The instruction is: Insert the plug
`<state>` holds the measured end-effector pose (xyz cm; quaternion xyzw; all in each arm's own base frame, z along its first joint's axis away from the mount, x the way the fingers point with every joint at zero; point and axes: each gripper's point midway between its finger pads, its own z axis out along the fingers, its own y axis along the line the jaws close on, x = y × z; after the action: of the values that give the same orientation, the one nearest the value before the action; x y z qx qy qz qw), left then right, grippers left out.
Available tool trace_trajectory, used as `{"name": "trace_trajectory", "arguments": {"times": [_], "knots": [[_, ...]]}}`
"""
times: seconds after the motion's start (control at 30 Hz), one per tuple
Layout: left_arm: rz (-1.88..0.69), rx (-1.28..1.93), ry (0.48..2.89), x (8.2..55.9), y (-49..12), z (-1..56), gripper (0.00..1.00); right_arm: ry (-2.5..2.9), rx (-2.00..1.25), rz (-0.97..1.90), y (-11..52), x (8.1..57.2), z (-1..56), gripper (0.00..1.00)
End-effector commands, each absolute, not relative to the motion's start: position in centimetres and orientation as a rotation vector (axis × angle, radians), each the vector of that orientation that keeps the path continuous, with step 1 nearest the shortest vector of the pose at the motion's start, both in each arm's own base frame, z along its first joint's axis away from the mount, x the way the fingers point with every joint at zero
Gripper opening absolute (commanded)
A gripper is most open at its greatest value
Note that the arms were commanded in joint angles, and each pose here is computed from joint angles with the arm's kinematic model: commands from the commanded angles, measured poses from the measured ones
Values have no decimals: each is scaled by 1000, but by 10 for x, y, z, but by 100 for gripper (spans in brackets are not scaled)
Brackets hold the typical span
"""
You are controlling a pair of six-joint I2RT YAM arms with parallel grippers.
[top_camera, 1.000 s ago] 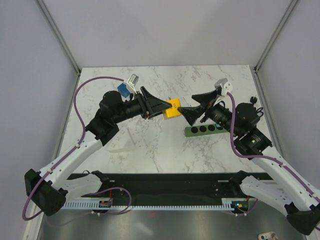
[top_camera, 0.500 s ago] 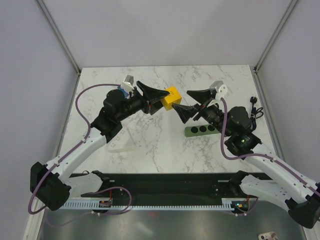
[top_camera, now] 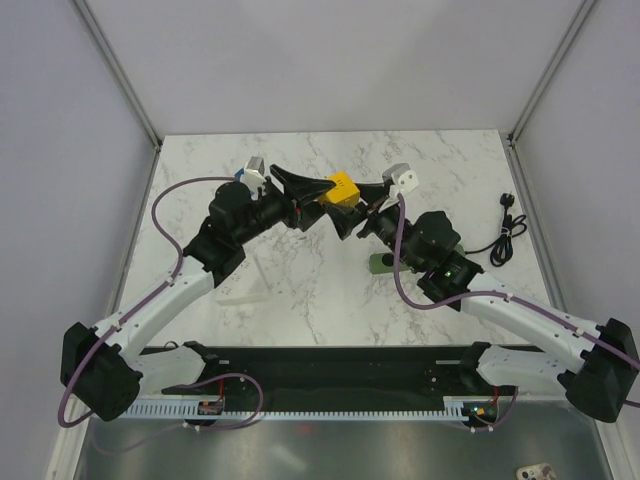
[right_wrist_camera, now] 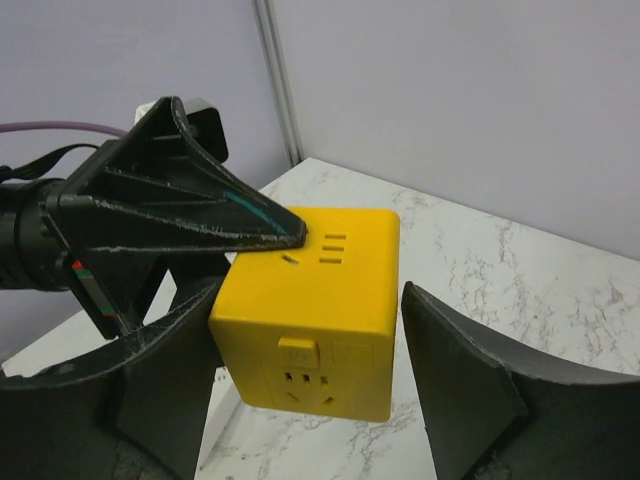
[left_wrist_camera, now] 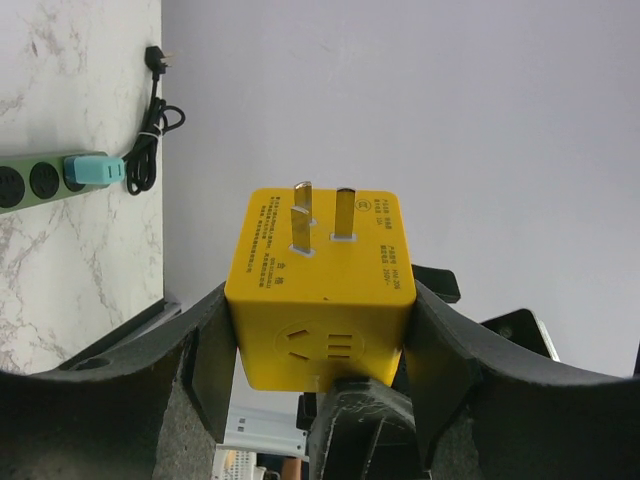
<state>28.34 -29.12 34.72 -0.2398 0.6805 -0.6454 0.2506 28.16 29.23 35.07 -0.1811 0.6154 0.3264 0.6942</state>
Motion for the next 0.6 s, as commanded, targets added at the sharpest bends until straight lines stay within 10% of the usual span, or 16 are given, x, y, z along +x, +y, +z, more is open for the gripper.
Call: {"name": "trace_trajectory", "arguments": {"times": [0.0, 0.17, 0.57], "knots": [[-1826, -698, 1744, 281, -283, 371, 2, 1263, -277, 703, 286, 292, 388, 77], [-1828, -726, 1731, 280, -279, 370, 2, 1266, -247, 663, 289, 299, 385, 64], [-1758, -728, 1696, 282, -269, 376, 2, 1364, -184, 629, 298, 308, 361, 74]]}}
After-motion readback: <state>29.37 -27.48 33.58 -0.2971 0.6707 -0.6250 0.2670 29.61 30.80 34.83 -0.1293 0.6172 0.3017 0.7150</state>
